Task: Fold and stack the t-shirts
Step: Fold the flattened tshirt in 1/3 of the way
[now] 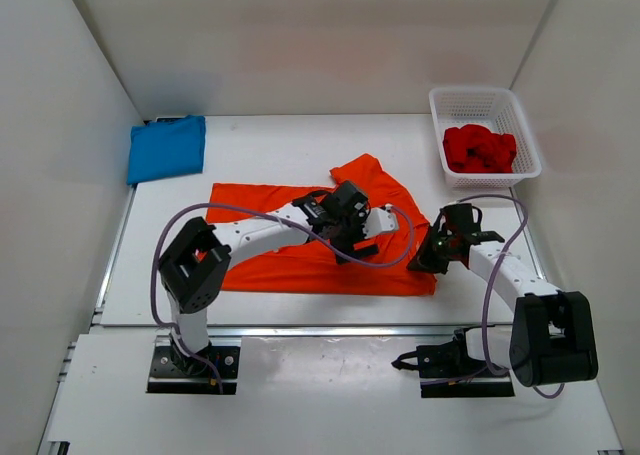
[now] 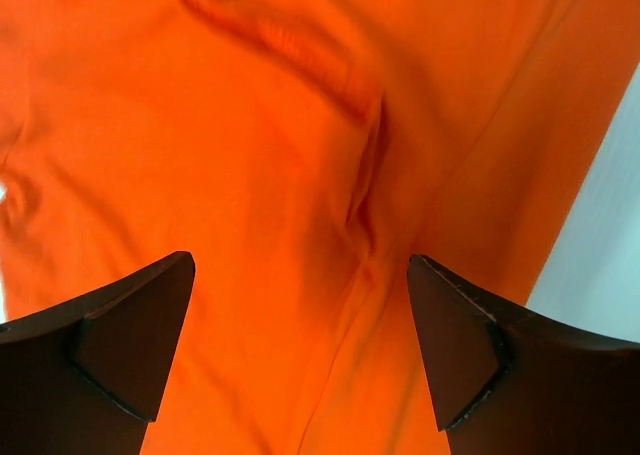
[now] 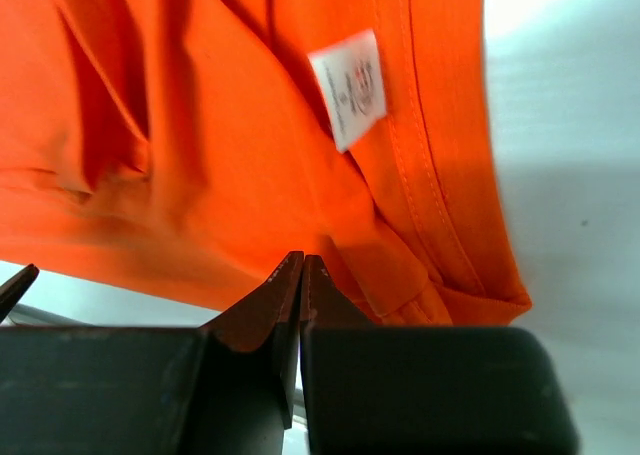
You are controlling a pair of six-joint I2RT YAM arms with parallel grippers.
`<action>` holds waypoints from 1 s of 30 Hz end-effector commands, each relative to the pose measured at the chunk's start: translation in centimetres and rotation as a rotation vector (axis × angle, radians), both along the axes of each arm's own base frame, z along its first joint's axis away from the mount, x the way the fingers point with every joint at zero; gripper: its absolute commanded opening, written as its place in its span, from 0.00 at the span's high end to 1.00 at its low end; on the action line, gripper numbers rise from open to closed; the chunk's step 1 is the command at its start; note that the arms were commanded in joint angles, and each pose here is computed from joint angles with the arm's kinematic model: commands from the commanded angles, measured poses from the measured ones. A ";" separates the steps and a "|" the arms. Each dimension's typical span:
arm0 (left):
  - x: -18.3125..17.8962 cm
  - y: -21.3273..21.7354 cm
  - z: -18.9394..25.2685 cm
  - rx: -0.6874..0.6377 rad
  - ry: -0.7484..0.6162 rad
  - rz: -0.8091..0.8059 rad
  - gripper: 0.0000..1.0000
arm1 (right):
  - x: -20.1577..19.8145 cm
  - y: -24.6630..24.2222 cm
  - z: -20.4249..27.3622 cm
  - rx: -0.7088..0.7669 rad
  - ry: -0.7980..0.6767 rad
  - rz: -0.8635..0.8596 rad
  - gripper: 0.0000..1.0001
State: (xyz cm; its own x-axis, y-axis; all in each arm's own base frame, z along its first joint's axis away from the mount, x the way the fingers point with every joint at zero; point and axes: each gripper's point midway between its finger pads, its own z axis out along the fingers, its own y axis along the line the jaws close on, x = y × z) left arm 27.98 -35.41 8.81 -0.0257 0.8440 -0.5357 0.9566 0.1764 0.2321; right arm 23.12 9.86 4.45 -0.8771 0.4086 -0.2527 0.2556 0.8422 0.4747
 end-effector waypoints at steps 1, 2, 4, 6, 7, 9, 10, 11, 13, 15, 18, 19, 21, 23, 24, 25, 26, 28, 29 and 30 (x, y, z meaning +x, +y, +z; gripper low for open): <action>0.8 -5.1 2.9 -0.212 0.010 0.010 0.01 | 0.7 0.7 0.4 0.026 -0.053 0.024 1.00; 1.0 -5.6 3.2 -0.233 0.019 0.032 0.02 | 0.6 0.6 0.3 0.020 -0.051 0.029 1.00; 1.4 -6.6 2.4 -0.238 0.053 0.044 0.03 | 0.0 0.4 -0.4 0.010 -0.028 0.041 1.00; 0.6 -7.2 2.1 -0.230 0.075 0.002 0.05 | -0.7 0.3 -1.0 0.016 -0.008 0.047 1.00; 0.2 -7.1 1.1 -0.203 0.090 -0.012 0.06 | -0.7 0.0 -1.3 0.013 -0.005 0.037 1.00; -0.6 -7.1 0.2 -0.172 0.115 -0.034 0.06 | -1.4 -0.3 -1.9 0.013 0.023 0.041 1.00; -0.4 -6.9 -0.5 -0.158 0.112 -0.021 0.05 | -1.5 -0.6 -2.1 0.009 0.025 0.033 1.00; -0.2 -6.6 -1.0 -0.141 0.106 -0.006 0.04 | -1.6 -0.7 -2.3 -0.001 0.023 0.040 1.00; 0.3 -6.2 -1.2 -0.126 0.091 0.003 0.02 | -1.8 -1.0 -2.5 -0.005 0.033 0.032 0.94; 0.7 -6.0 -1.4 -0.116 0.083 0.007 0.03 | -1.6 -1.0 -2.3 -0.018 0.021 0.049 0.91; 1.5 -5.6 -2.1 -0.078 0.056 0.025 0.04 | -1.7 -0.7 -2.6 -0.019 0.028 0.063 0.91; 1.8 -5.6 -2.2 -0.072 0.044 0.025 0.07 | -1.4 -0.8 -2.5 -0.028 0.017 0.073 0.91; 1.6 -5.5 -3.2 -0.052 0.046 0.034 0.09 | -1.2 -0.7 -2.5 -0.032 0.014 0.080 0.91; 1.6 -5.3 -3.9 -0.037 0.043 0.050 0.13 | -1.2 -0.5 -2.4 -0.031 0.016 0.088 0.91; 1.7 -5.4 -3.8 -0.034 0.038 0.048 0.14 | -1.3 -0.3 -2.5 -0.035 0.014 0.110 0.91; 1.8 -5.1 -4.0 -0.032 0.048 0.053 0.16 | -1.4 -0.5 -2.7 -0.036 0.026 0.104 0.91; 1.6 -5.0 -4.1 -0.029 0.060 0.045 0.19 | -1.3 -0.3 -2.5 -0.038 0.019 0.115 0.91; 1.3 -5.0 -4.3 -0.030 0.074 0.044 0.22 | -1.2 -0.5 -2.7 -0.038 0.023 0.106 0.91; 1.4 -4.7 -4.7 -0.023 0.077 0.053 0.30 | -1.1 -0.6 -2.7 -0.043 0.025 0.102 0.92; 1.5 -4.5 -4.6 -0.022 0.077 0.063 0.47 | -1.1 -0.6 -2.8 -0.042 0.027 0.101 0.92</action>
State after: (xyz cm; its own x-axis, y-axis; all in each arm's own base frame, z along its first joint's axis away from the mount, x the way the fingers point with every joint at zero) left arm 28.95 -39.65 2.67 -0.1263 0.8434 -0.5222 0.9625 0.2316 0.1412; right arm 21.29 9.68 1.86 -0.9202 0.3281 -0.2137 0.2018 0.8651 0.4592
